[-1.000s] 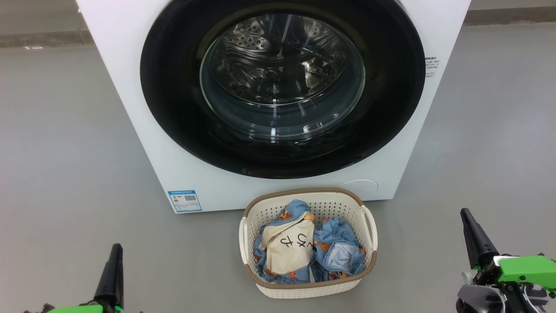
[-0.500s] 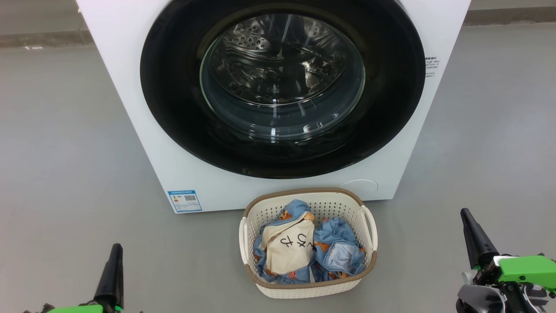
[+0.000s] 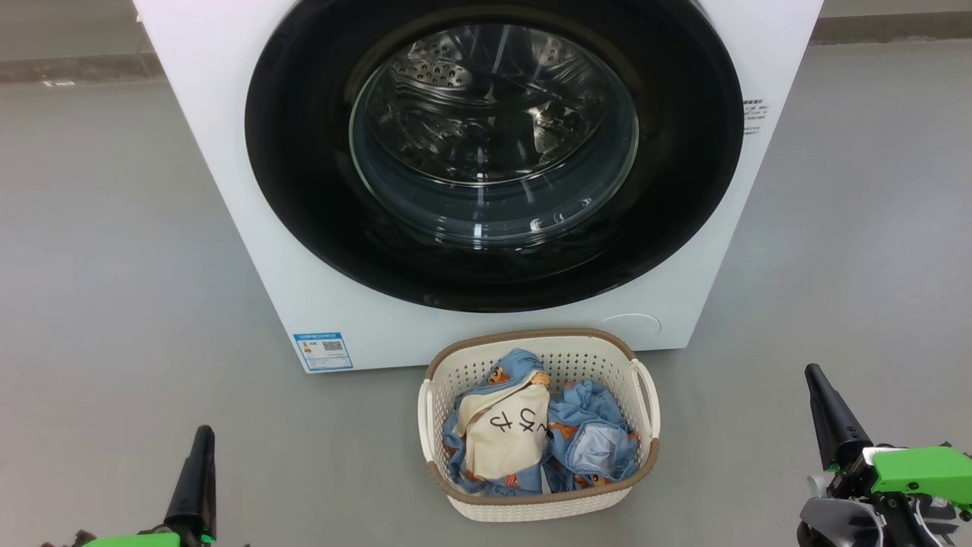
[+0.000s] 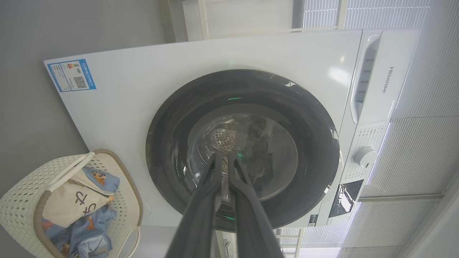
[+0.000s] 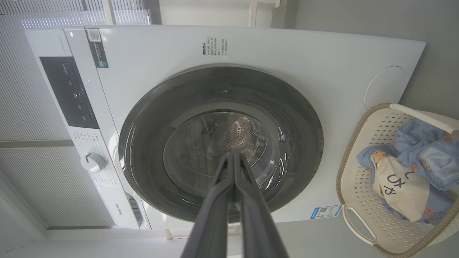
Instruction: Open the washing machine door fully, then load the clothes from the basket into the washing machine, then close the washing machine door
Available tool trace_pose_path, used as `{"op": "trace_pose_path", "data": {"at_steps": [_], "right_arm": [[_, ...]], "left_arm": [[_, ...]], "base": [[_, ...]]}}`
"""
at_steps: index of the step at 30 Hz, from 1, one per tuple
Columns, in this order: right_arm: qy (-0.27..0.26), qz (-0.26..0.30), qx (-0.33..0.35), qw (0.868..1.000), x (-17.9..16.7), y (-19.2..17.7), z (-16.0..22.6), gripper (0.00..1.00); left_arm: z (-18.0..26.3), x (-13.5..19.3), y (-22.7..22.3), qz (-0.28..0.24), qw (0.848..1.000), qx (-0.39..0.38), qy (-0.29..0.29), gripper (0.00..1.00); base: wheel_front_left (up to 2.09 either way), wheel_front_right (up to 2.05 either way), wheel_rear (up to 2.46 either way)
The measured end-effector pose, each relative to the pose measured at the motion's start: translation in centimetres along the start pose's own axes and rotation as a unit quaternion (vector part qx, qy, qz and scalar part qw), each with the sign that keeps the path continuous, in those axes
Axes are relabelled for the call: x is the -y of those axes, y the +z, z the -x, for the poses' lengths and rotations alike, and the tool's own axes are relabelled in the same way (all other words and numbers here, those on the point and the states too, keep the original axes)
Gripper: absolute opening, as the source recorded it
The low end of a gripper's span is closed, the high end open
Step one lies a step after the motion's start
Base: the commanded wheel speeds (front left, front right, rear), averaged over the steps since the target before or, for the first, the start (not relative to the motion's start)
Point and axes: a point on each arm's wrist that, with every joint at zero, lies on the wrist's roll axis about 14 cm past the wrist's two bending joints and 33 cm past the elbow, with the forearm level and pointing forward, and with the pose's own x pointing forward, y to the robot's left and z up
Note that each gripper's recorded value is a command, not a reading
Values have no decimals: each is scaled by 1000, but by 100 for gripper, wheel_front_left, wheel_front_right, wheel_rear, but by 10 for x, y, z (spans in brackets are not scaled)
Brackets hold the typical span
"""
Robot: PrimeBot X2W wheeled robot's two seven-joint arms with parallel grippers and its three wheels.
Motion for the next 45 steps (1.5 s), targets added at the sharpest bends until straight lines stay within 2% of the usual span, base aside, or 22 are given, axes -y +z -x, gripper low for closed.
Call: {"op": "trace_pose_path", "data": {"at_steps": [12,13,21,30,45], "right_arm": [[0,0,0,1000,0,0,0,0],[0,0,0,1000,0,0,0,100],[-67,-17,3,998,46,-6,20,100],[-61,-13,8,998,42,-6,19,100],[-54,34,12,998,36,-4,17,100]], "left_arm": [[0,0,0,0,1000,0,0,0],[0,0,0,0,1000,0,0,100],[19,-41,-7,13,998,-1,60,100],[18,-38,-7,6,998,7,56,100],[15,-30,-9,-51,998,8,44,100]], "base": [[0,0,0],[0,0,0],[0,0,0],[0,0,0],[0,0,0]]}}
